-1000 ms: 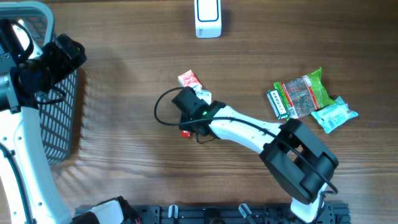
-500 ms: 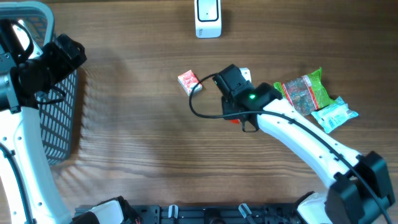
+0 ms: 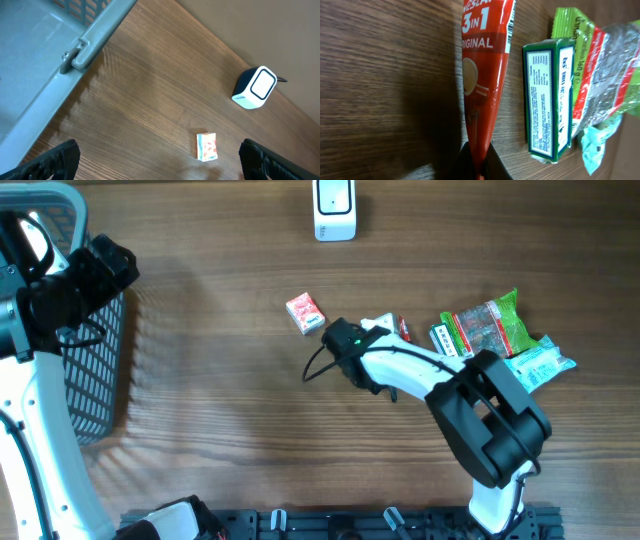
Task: Scan the item barcode
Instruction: 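Grasp the red Nescafe stick with the right gripper, then lift the Nescafe stick and move it right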
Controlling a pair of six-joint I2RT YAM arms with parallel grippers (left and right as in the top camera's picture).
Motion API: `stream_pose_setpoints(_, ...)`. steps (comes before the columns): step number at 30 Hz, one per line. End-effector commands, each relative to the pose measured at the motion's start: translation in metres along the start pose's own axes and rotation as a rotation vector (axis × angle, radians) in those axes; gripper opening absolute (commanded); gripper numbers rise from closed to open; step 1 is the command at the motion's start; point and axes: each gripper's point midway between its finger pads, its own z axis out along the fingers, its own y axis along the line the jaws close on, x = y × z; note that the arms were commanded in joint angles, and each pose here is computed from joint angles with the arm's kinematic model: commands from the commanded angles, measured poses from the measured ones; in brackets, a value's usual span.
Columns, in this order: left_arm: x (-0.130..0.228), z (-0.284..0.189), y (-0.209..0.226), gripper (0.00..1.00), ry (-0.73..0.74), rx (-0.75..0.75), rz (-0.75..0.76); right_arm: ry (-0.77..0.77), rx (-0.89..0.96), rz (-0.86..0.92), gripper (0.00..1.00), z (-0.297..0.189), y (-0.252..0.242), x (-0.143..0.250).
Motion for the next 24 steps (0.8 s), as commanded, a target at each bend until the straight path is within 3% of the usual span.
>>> stream_pose_setpoints(1, -0.001, -0.002, -0.004, 1.0, -0.005, 0.016, 0.021, -0.035, -0.004, -0.017, 0.09, -0.006, 0.011, -0.004)
stream_pose_setpoints(3, -0.001, -0.002, -0.005, 1.0, -0.004, 0.017, 0.021, -0.04, -0.036, -0.019, 0.15, -0.009, 0.02, -0.004)
stream_pose_setpoints(8, -0.001, -0.002, -0.005, 1.0, -0.004, 0.017, 0.021, -0.068, -0.04, -0.077, 0.42, -0.016, 0.023, -0.012)
stream_pose_setpoints(14, -0.001, -0.002, -0.005, 1.0, -0.004, 0.017, 0.021, -0.084, -0.061, -0.072, 0.34, -0.028, 0.022, -0.027)
stream_pose_setpoints(17, -0.001, -0.002, -0.005, 1.0, -0.004, 0.017, 0.021, -0.061, -0.077, -0.063, 0.35, -0.034, 0.016, -0.032)
stream_pose_setpoints(22, -0.001, -0.002, -0.005, 1.0, -0.004, 0.017, 0.021, 0.027, -0.308, -0.012, 0.35, -0.058, 0.012, -0.039)
stream_pose_setpoints(24, -0.001, -0.002, -0.005, 1.0, -0.004, 0.017, 0.021, 0.044, -0.454, -0.028, 0.41, -0.072, 0.012, -0.039)
